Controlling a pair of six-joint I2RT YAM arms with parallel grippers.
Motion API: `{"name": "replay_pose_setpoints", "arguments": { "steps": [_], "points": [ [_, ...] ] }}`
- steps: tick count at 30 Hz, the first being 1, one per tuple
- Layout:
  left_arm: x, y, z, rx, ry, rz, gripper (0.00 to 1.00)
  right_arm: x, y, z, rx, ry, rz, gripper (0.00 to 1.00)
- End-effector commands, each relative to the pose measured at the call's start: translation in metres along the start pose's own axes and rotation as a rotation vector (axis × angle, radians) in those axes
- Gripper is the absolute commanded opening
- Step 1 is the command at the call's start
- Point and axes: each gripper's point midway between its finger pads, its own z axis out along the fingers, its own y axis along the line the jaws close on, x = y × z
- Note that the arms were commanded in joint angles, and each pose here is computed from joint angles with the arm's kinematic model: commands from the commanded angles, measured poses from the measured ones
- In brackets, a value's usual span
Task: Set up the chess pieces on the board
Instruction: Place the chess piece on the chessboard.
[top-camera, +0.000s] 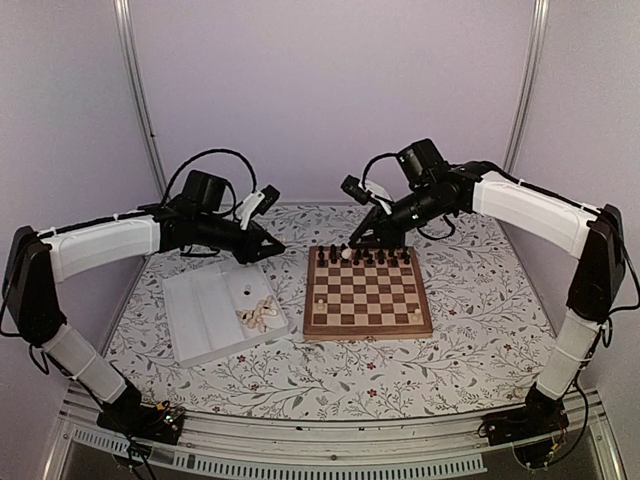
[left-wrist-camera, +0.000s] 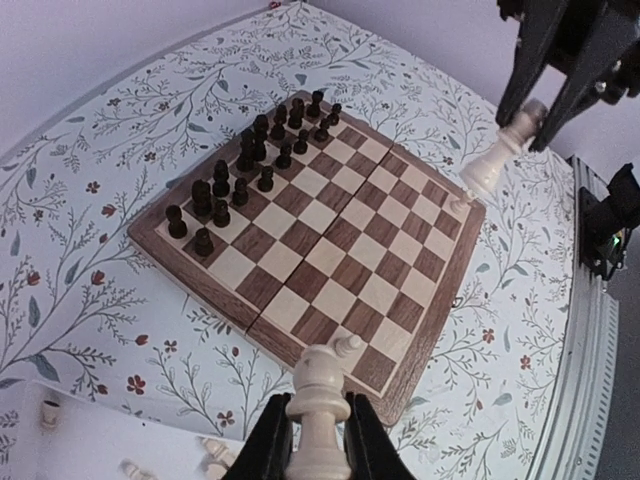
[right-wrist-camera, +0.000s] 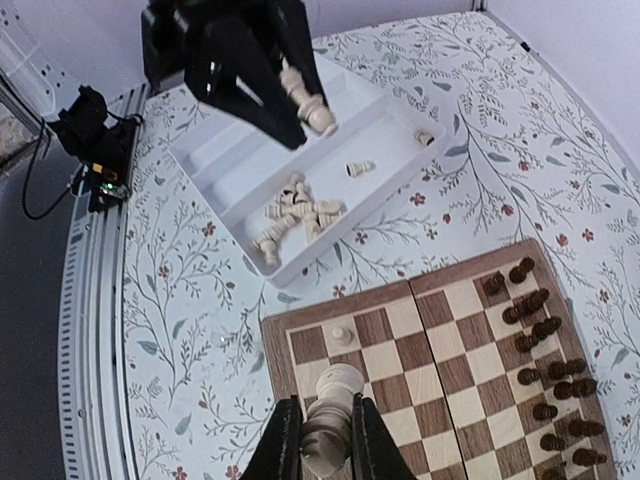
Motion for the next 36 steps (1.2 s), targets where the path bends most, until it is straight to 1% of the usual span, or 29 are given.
{"name": "replay_pose_setpoints", "arguments": {
  "steps": [1,7,10,14,19,21,24,30,36],
  "points": [
    [-0.022,0.008,0.009,0.012,-0.006,0.034,0.11,0.047,-0.005,-0.014,0.137,0.132,-0.090,0.00],
    [-0.055,0.027,0.022,-0.037,-0.056,0.059,0.12,0.097,0.004,-0.019,0.163,0.238,-0.078,0.00],
    [-0.076,0.040,0.025,-0.087,-0.104,0.042,0.12,0.113,0.002,-0.020,0.185,0.287,-0.081,0.00],
    [-0.099,0.044,0.025,-0.099,-0.170,0.037,0.13,0.134,-0.001,-0.018,0.194,0.353,-0.075,0.00],
    [-0.097,0.045,0.023,-0.076,-0.220,0.049,0.14,0.142,-0.005,-0.012,0.192,0.382,-0.068,0.00],
    [-0.097,0.047,0.022,-0.055,-0.233,0.018,0.14,0.140,-0.006,-0.009,0.188,0.384,-0.068,0.00],
    [-0.093,0.051,0.018,-0.047,-0.232,0.000,0.14,0.140,-0.007,0.000,0.175,0.402,-0.073,0.01],
    [-0.087,0.054,0.004,-0.095,-0.241,0.017,0.15,0.148,-0.002,0.022,0.144,0.449,-0.095,0.01],
    [-0.084,0.054,0.001,-0.102,-0.236,0.020,0.15,0.156,0.009,0.038,0.116,0.483,-0.121,0.01]
  ]
}}
